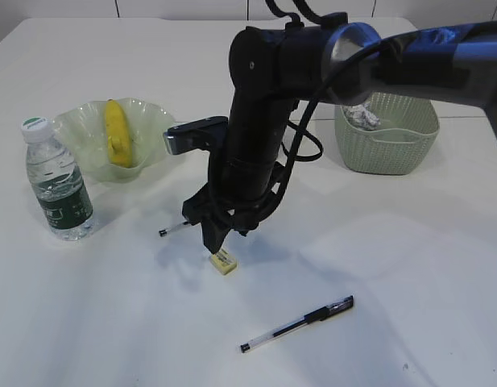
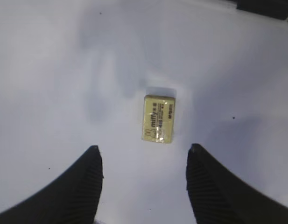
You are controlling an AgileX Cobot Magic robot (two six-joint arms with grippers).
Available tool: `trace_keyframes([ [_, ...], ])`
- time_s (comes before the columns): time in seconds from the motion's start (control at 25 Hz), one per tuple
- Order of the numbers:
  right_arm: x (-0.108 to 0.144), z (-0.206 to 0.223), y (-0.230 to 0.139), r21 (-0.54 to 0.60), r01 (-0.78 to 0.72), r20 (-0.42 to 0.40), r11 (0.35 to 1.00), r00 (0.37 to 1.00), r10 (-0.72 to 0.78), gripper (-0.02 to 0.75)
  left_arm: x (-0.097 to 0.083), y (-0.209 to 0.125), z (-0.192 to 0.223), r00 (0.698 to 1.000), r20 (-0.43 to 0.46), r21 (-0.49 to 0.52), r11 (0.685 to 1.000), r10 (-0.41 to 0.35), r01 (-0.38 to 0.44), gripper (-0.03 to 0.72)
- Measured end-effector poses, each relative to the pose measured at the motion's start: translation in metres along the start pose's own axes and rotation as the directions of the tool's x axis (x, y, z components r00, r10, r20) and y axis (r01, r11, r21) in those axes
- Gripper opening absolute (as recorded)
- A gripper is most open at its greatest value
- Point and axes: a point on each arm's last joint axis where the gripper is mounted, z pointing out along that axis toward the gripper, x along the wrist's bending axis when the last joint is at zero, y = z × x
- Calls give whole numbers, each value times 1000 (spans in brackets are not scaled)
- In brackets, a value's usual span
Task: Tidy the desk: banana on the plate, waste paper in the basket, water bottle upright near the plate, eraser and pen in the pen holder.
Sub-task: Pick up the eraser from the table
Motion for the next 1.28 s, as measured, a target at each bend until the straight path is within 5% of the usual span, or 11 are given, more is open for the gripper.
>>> trace_keyframes([
  [1.28,-7,22,11,-84,-2,34,996,999,5,428,0,-1,0,1000,-3,15,1000,5,-5,529],
])
